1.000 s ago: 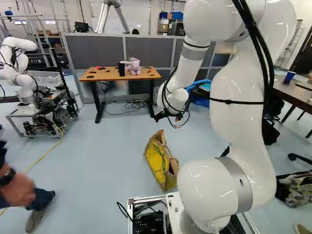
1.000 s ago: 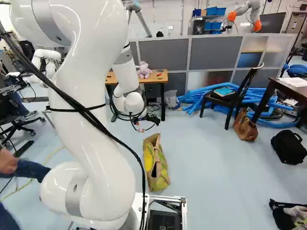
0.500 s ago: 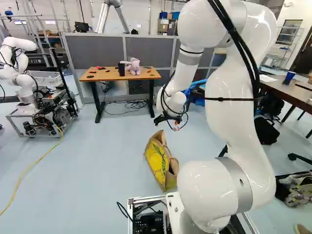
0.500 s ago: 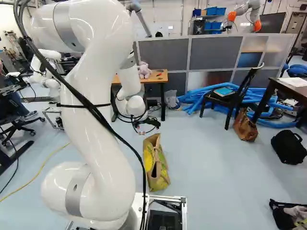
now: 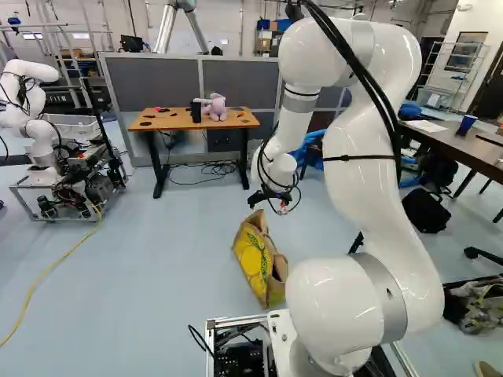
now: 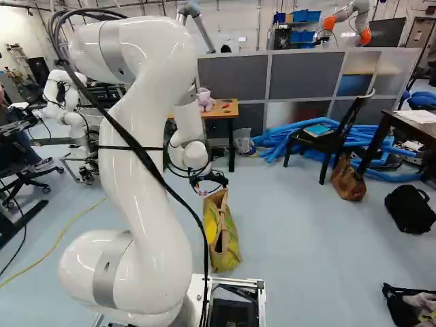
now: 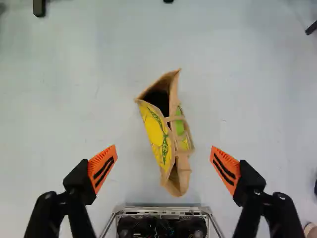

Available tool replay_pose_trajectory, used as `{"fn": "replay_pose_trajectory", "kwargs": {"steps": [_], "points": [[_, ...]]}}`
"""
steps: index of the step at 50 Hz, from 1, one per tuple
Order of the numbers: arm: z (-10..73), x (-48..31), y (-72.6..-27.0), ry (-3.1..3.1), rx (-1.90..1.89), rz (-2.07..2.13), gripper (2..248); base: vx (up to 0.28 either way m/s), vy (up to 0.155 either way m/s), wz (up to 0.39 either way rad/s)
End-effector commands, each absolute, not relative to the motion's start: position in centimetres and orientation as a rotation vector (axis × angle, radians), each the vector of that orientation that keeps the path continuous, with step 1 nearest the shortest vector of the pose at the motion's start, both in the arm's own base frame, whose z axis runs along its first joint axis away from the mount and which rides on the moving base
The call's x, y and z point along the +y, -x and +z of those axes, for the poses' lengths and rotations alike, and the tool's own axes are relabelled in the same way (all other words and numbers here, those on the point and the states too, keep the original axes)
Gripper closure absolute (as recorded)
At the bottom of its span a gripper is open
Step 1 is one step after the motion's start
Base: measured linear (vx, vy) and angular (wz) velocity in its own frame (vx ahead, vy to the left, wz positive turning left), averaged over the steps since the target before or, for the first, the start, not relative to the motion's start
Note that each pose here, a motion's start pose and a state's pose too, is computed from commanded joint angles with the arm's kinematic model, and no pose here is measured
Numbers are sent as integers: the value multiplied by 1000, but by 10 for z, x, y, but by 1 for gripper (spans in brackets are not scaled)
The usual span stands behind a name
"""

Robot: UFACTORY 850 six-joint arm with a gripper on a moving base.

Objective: Pick up the bag on the ground and place it on the table

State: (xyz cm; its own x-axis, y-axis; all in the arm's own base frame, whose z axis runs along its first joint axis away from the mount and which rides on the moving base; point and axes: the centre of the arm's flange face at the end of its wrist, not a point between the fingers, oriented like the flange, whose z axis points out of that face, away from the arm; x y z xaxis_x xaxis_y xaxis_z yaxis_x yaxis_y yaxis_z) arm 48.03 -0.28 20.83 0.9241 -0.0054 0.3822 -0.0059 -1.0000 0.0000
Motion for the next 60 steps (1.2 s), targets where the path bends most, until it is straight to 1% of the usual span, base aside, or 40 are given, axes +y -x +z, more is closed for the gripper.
{"fn": "replay_pose_trajectory", "kwargs": {"steps": [60], "points": [[122, -21, -526, -3092, -62, 511, 3, 0, 0, 0]]}}
